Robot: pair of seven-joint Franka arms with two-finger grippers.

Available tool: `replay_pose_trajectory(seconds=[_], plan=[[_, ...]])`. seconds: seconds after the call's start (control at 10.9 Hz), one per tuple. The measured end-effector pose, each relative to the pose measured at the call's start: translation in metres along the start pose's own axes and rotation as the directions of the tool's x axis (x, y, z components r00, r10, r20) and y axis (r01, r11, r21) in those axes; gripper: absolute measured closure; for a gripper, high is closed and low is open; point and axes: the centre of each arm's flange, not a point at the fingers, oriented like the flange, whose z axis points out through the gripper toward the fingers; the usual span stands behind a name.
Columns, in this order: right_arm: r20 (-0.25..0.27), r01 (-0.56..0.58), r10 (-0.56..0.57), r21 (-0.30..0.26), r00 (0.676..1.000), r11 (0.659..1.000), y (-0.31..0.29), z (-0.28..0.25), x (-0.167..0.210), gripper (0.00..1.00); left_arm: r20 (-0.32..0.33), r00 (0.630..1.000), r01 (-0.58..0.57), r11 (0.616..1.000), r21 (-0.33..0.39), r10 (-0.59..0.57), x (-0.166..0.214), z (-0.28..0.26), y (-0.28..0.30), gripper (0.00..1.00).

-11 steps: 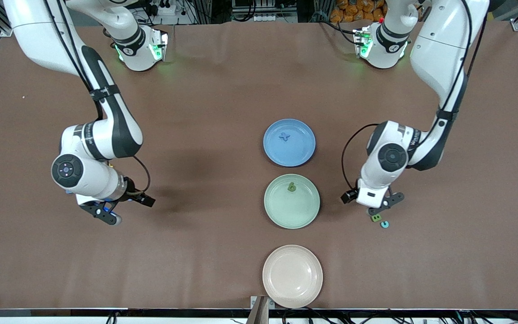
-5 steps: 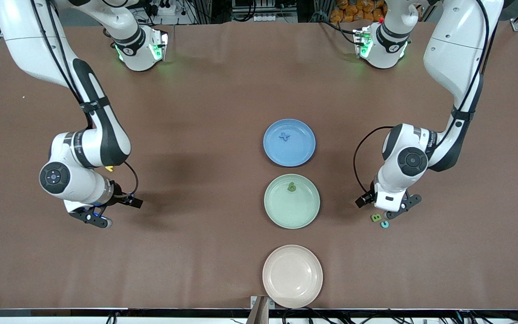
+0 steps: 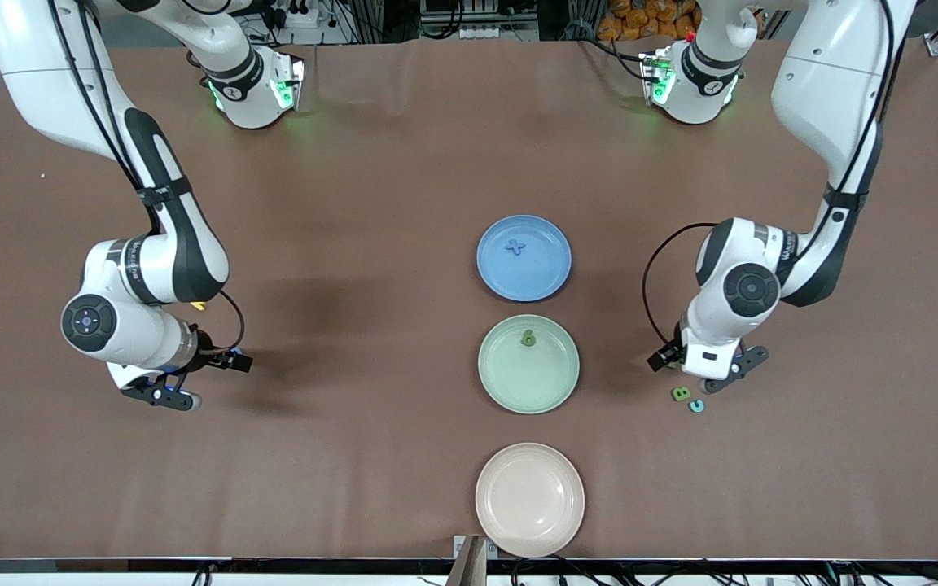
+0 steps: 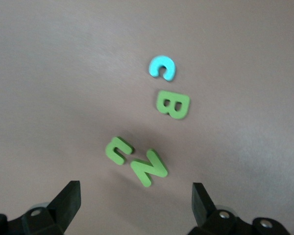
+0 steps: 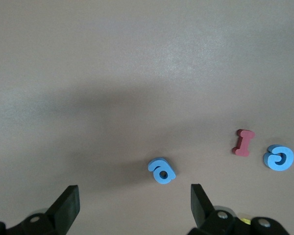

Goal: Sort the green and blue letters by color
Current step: 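Lower the right gripper to the blue a while the left gripper nears green u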

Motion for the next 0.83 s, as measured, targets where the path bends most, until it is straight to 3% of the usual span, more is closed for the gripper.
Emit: replay_pose_trajectory(seconds=[0.37, 0.83], plan=[[0.000, 0.020, -0.020, 0.000, 1.000, 1.000, 0.001, 0.000, 0.000, 0.00, -0.007, 0.991, 0.137, 0.991, 0.001, -0.137, 0.002, -0.012, -0.005, 0.00], [0.001, 0.024, -0.024, 0.000, 1.000, 1.000, 0.001, 0.000, 0.000, 0.00, -0.025, 0.993, 0.115, 0.993, -0.010, -0.115, -0.009, 0.009, -0.014, 0.00]])
